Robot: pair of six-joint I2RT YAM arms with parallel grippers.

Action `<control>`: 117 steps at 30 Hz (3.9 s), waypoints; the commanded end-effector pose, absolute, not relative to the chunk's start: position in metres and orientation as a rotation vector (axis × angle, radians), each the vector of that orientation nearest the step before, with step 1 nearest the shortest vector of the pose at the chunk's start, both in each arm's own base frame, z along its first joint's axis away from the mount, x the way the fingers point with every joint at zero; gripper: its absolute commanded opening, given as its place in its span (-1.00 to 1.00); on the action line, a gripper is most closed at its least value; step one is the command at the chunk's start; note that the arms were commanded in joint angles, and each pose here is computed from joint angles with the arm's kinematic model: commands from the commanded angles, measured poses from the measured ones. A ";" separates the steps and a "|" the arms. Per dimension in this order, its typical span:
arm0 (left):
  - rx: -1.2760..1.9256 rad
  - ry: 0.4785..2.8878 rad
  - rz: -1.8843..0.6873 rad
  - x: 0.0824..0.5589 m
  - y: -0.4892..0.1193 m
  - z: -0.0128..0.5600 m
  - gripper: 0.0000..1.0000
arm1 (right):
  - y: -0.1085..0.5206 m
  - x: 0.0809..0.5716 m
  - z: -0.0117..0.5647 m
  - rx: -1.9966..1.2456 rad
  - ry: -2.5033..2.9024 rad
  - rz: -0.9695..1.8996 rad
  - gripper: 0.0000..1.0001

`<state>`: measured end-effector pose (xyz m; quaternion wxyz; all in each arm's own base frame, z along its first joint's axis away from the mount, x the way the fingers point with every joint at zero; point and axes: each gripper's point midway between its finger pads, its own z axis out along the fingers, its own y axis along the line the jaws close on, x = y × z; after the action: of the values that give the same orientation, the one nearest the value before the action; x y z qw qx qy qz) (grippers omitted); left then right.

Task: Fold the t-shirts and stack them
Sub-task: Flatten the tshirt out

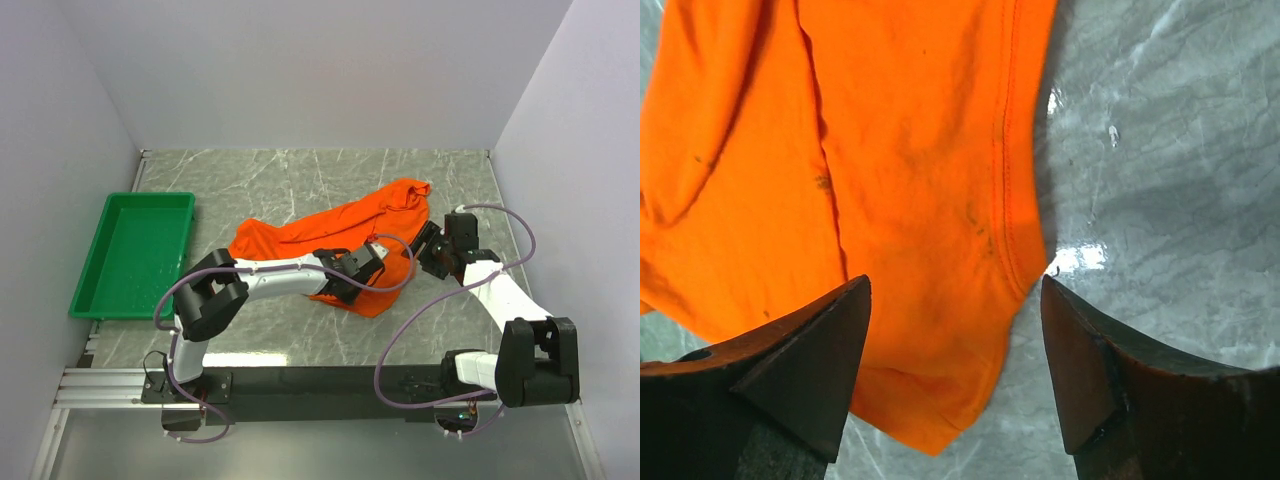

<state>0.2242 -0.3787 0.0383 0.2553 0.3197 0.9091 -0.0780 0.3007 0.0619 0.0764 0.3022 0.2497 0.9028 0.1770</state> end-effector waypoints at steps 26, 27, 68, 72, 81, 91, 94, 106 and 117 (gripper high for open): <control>0.253 1.914 0.606 0.533 -0.209 0.235 -0.66 | 0.073 0.304 0.087 0.543 2.354 0.539 0.47; 0.170 1.863 0.657 0.558 -0.190 0.253 -0.23 | 0.075 0.303 0.087 0.535 2.357 0.547 0.47; -0.299 2.352 -0.106 0.302 -0.086 0.110 0.85 | 0.263 0.230 0.029 -0.976 2.707 -0.136 -0.67; -0.255 2.380 -0.170 0.299 -0.097 0.105 0.86 | 0.244 0.207 0.045 -0.966 2.730 -0.081 -1.00; -0.129 2.470 -0.452 0.277 -0.157 0.097 0.78 | 0.222 0.161 0.056 -0.976 2.805 0.116 -1.00; -0.229 2.466 -0.492 0.297 -0.175 0.096 0.75 | 0.222 0.092 0.065 -1.178 2.939 0.421 -1.00; -0.217 2.488 -0.431 0.306 -0.173 0.086 0.76 | 0.232 0.095 0.081 -1.179 2.875 0.512 -0.83; -0.089 2.500 -0.262 0.365 -0.182 0.076 0.62 | 0.216 0.189 0.117 -0.607 2.704 0.544 0.19; 0.132 2.539 -0.078 0.409 -0.184 0.054 0.34 | 0.186 0.220 0.129 -0.320 2.586 0.563 0.19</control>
<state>0.3951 -0.1860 0.0440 0.2811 0.0113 0.9583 -0.0509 0.2079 0.1858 0.1196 0.2002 -0.1367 0.9507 0.1934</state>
